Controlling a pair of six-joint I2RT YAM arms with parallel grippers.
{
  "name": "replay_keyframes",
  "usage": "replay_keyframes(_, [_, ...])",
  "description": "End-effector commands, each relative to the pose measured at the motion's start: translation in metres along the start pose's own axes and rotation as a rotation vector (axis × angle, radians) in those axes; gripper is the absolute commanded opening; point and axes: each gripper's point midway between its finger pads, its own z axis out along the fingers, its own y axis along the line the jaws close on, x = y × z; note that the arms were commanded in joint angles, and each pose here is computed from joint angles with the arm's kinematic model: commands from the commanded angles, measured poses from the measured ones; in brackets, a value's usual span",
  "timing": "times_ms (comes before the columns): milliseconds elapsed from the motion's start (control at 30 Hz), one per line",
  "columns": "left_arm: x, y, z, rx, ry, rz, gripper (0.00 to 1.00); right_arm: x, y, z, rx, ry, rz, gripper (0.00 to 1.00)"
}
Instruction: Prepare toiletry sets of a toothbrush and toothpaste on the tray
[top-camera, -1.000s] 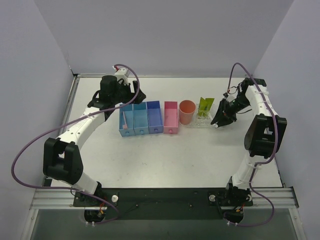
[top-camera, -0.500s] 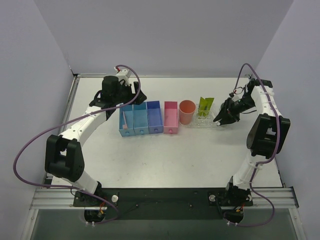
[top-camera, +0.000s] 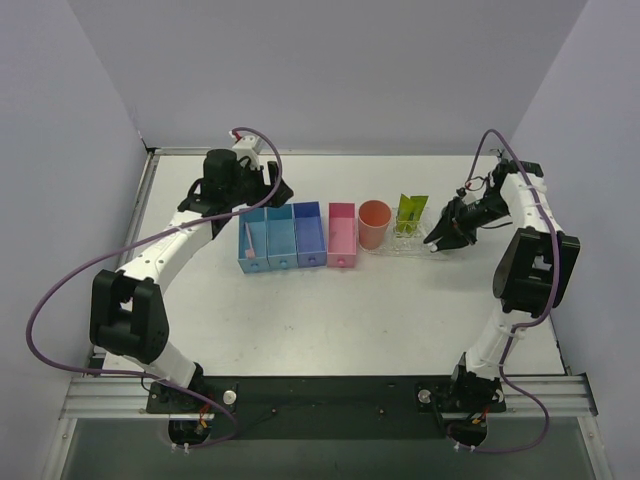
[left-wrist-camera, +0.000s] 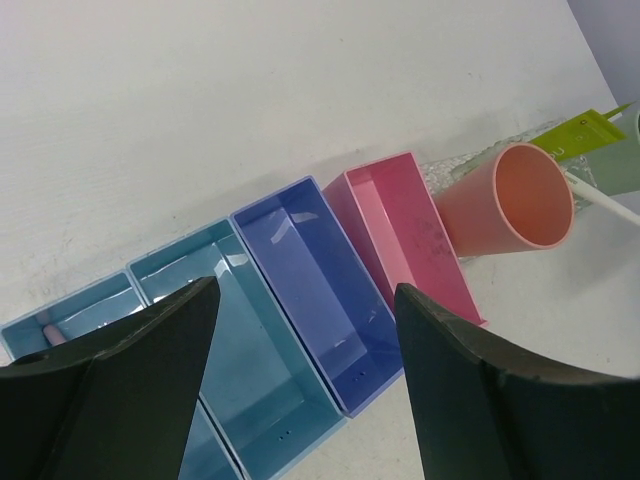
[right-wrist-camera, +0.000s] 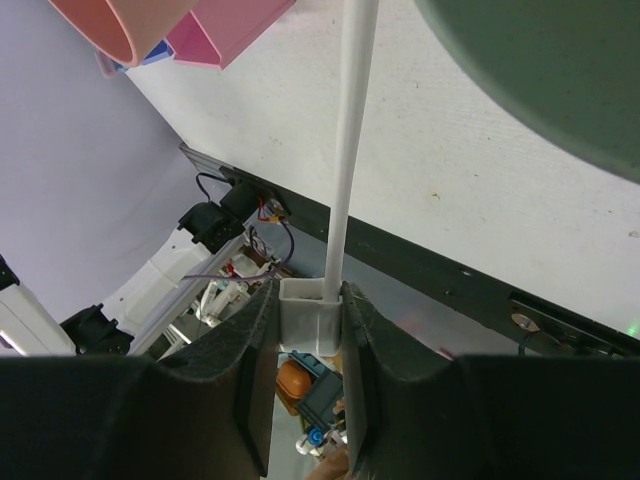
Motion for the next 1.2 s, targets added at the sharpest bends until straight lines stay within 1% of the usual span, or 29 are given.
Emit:
replay_keyframes(0, [-0.037,-0.019,-0.008,0.047,-0.089,0.085,0.81,0.024,0.015,-0.014,-0.037,0.003,0.015,0.00])
replay_keyframes(133, [-0.038,-0.032,-0.010,0.087,-0.097,0.137,0.81,0.041,0.013,-0.016,-0.022,0.011,0.021,0.00])
replay_keyframes(333, [-0.039,-0.065,-0.020,0.190,-0.128,0.231,0.81,0.064,0.016,-0.026,-0.009,-0.029,-0.009,0.00])
replay_keyframes(433, [-0.045,-0.093,-0.028,0.296,-0.169,0.271,0.81,0.074,0.022,-0.031,-0.014,-0.049,-0.023,0.00])
replay_keyframes(467, [-0.045,-0.111,-0.031,0.371,-0.185,0.294,0.82,0.080,0.029,-0.031,-0.023,-0.049,-0.047,0.00])
replay_keyframes(500, [-0.045,-0.120,-0.033,0.405,-0.192,0.303,0.82,0.084,0.033,-0.031,-0.029,-0.047,-0.056,0.00])
replay_keyframes(533, [-0.044,-0.128,-0.033,0.435,-0.196,0.309,0.82,0.088,0.038,-0.030,-0.038,-0.036,-0.066,0.00])
replay_keyframes(567, [-0.045,-0.150,-0.038,0.512,-0.222,0.313,0.82,0.097,0.046,-0.024,-0.038,-0.010,-0.106,0.00])
replay_keyframes(667, [-0.039,-0.181,-0.043,0.637,-0.241,0.311,0.82,0.116,0.064,-0.011,-0.035,0.052,-0.175,0.00])
replay_keyframes(700, [-0.033,-0.197,-0.046,0.688,-0.235,0.324,0.82,0.127,0.073,-0.006,-0.057,0.093,-0.205,0.00])
replay_keyframes(800, [-0.027,-0.228,-0.062,0.805,-0.238,0.386,0.86,0.148,0.088,0.001,-0.084,0.148,-0.260,0.00])
replay_keyframes(900, [-0.021,-0.240,-0.076,0.844,-0.224,0.438,0.89,0.164,0.095,-0.001,-0.118,0.173,-0.278,0.00])
replay_keyframes(1000, [-0.002,-0.249,-0.090,0.908,-0.181,0.466,0.91,0.181,0.098,-0.002,-0.168,0.203,-0.267,0.00])
replay_keyframes(1033, [0.013,-0.259,-0.097,0.955,-0.147,0.490,0.92,0.190,0.100,-0.004,-0.185,0.211,-0.274,0.00])
replay_keyframes(1100, [0.028,-0.270,-0.105,0.989,-0.115,0.528,0.94,0.200,0.094,0.000,-0.186,0.241,-0.255,0.00])
replay_keyframes(1133, [0.047,-0.278,-0.108,1.013,-0.064,0.555,0.94,0.209,0.095,0.000,-0.197,0.254,-0.267,0.00])
replay_keyframes(1167, [0.054,-0.283,-0.112,1.026,-0.044,0.564,0.94,0.215,0.091,0.003,-0.193,0.278,-0.258,0.00])
